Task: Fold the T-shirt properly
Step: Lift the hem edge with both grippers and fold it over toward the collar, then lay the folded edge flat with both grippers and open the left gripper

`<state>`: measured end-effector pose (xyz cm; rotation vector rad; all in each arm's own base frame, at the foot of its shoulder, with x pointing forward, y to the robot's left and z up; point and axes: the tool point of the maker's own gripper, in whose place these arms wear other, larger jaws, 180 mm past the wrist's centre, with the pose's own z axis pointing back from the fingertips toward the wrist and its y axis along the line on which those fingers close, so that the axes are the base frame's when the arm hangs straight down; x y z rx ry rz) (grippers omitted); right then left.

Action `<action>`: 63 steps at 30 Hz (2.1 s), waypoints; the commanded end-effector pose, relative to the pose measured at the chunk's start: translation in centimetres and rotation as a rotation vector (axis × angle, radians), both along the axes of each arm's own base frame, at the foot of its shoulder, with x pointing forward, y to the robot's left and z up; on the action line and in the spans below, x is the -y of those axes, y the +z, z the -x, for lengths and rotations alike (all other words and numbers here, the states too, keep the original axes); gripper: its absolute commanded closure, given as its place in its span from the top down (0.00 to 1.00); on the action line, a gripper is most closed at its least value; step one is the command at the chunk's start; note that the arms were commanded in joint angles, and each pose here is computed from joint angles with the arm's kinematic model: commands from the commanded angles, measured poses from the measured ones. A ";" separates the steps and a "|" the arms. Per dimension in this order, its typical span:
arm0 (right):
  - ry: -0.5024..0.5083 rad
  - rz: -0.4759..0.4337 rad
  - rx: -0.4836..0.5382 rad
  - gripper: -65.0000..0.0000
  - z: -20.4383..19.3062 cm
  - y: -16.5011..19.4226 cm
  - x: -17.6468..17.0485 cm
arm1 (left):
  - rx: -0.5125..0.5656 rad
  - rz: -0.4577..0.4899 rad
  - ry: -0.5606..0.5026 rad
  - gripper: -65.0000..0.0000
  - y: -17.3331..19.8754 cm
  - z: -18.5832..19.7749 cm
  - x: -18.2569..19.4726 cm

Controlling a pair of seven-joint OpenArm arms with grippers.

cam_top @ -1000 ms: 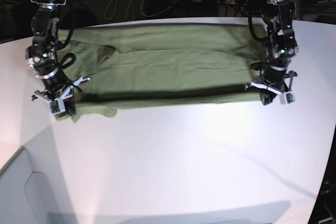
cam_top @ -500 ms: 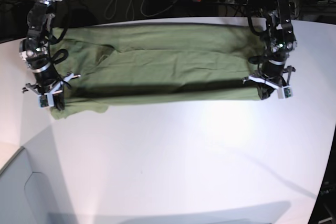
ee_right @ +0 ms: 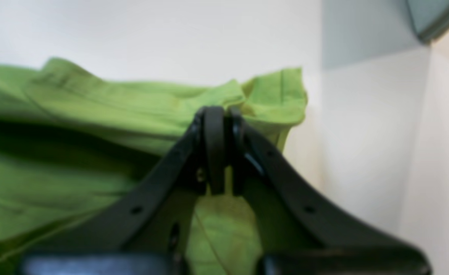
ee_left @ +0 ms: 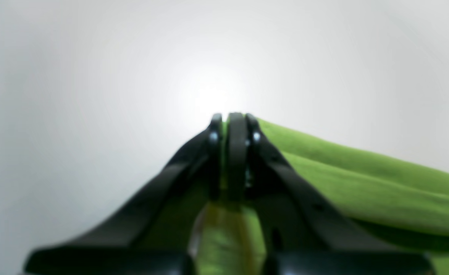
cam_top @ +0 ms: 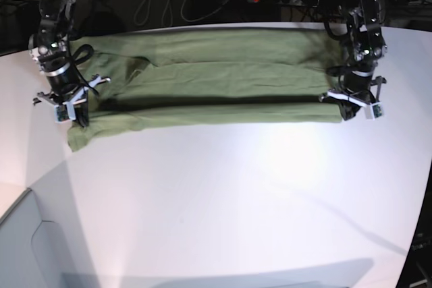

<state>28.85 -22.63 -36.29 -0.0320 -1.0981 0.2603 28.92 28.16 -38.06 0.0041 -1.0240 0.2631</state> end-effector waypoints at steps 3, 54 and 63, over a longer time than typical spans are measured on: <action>0.001 0.002 0.048 0.00 -0.5 1.3 0.3 | 0.050 -0.014 0.003 0.00 1.3 -0.8 -0.2; 0.077 -0.019 0.018 0.68 0.9 1.1 -0.3 | 0.060 0.020 -0.007 0.31 2.0 1.8 2.4; 0.088 -0.014 -0.073 0.68 0.0 -0.4 -1.2 | 0.095 0.013 -0.022 0.31 3.5 1.8 3.1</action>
